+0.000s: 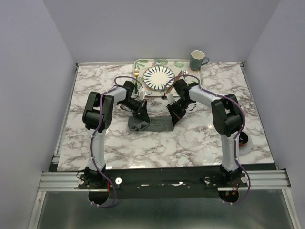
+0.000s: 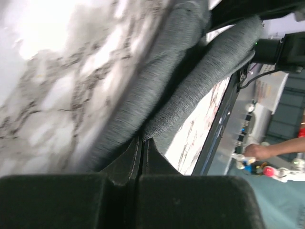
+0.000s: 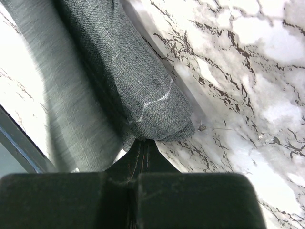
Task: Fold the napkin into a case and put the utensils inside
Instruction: Fold the 2/3-rectangle-folded napkin at the center of the board.
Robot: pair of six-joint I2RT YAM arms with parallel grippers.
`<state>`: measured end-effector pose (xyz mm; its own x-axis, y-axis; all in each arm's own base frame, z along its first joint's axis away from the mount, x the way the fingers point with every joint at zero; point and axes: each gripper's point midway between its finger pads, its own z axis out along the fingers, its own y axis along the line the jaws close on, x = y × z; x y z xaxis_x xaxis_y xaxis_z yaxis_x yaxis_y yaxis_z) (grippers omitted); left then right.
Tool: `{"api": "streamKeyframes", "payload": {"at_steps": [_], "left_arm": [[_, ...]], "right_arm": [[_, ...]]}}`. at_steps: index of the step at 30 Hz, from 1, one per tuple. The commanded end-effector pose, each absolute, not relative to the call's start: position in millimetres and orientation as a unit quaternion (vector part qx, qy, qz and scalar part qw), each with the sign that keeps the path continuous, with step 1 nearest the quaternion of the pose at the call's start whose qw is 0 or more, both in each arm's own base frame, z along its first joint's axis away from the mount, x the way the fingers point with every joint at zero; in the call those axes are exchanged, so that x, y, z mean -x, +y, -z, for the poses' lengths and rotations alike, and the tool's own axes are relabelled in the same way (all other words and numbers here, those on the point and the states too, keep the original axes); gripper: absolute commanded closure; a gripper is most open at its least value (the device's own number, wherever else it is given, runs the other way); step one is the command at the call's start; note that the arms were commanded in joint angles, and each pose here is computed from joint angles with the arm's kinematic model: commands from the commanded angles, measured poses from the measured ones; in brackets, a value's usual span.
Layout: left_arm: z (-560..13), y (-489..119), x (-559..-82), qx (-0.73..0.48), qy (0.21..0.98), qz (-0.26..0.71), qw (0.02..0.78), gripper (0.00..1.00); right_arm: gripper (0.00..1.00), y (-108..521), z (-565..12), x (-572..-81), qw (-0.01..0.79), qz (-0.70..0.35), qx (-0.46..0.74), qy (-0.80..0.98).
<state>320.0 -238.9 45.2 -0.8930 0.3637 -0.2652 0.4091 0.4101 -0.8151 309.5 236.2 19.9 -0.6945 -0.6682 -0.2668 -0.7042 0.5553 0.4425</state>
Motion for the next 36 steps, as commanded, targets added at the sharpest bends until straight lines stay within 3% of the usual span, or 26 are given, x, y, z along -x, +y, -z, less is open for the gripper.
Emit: {"api": "streamKeyframes", "payload": {"at_steps": [1,15,24,29,36], "left_arm": [[-28,-230,-324,-0.181,0.846,0.502,-0.009,1.0],[-19,-228,-266,-0.14,0.841,0.519,-0.069,1.0],[-13,-229,-275,-0.141,0.842,0.516,-0.074,1.0],[-11,-229,-275,-0.139,0.842,0.516,-0.077,1.0],[-8,-228,-272,-0.136,0.843,0.515,-0.082,1.0]], "right_arm": [[0.99,217,-4,-330,0.056,-0.198,0.423,0.883],[0.96,213,-25,-302,0.041,-0.221,0.416,0.881],[0.78,197,-72,-324,0.048,-0.228,0.367,0.9],[0.63,203,-101,-324,0.081,-0.261,0.384,0.882],[0.57,219,-109,-329,0.085,-0.298,0.373,0.875]]}}
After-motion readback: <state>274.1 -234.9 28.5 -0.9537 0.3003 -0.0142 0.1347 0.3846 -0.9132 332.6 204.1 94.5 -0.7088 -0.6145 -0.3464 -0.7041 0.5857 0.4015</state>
